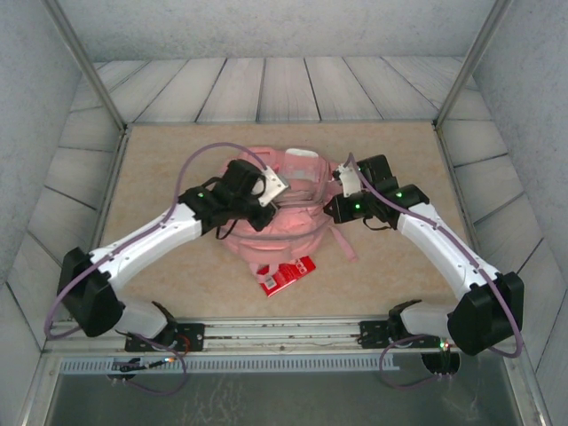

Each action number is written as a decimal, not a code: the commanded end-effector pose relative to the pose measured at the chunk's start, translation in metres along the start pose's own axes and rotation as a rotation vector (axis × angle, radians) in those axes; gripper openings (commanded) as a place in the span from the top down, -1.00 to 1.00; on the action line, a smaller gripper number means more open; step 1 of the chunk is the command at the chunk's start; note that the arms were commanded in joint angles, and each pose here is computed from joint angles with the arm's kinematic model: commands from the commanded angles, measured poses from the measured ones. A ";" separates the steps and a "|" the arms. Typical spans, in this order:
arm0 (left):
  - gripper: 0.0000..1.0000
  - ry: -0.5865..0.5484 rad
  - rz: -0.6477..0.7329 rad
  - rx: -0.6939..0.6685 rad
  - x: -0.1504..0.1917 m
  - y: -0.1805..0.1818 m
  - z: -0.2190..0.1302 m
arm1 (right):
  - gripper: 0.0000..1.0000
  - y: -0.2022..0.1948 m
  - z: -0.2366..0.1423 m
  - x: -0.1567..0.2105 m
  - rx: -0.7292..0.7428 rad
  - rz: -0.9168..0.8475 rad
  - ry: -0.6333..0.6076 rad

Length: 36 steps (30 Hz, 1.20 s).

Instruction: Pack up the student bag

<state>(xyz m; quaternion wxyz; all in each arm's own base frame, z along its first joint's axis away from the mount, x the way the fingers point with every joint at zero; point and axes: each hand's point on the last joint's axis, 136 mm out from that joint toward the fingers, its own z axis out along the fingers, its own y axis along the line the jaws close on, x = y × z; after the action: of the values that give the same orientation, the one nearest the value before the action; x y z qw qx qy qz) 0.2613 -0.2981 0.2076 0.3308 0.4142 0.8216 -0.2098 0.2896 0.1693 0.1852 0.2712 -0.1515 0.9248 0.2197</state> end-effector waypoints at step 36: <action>0.34 0.100 -0.480 -0.105 0.084 0.131 -0.018 | 1.00 0.018 0.008 0.007 -0.091 0.016 0.050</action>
<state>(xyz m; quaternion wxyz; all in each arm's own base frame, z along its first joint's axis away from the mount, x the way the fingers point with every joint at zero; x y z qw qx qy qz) 0.3182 -0.2096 0.1616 0.2631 0.2489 0.8828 -0.2991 0.2850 0.2054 0.1798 0.2469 -0.1909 0.9075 0.2810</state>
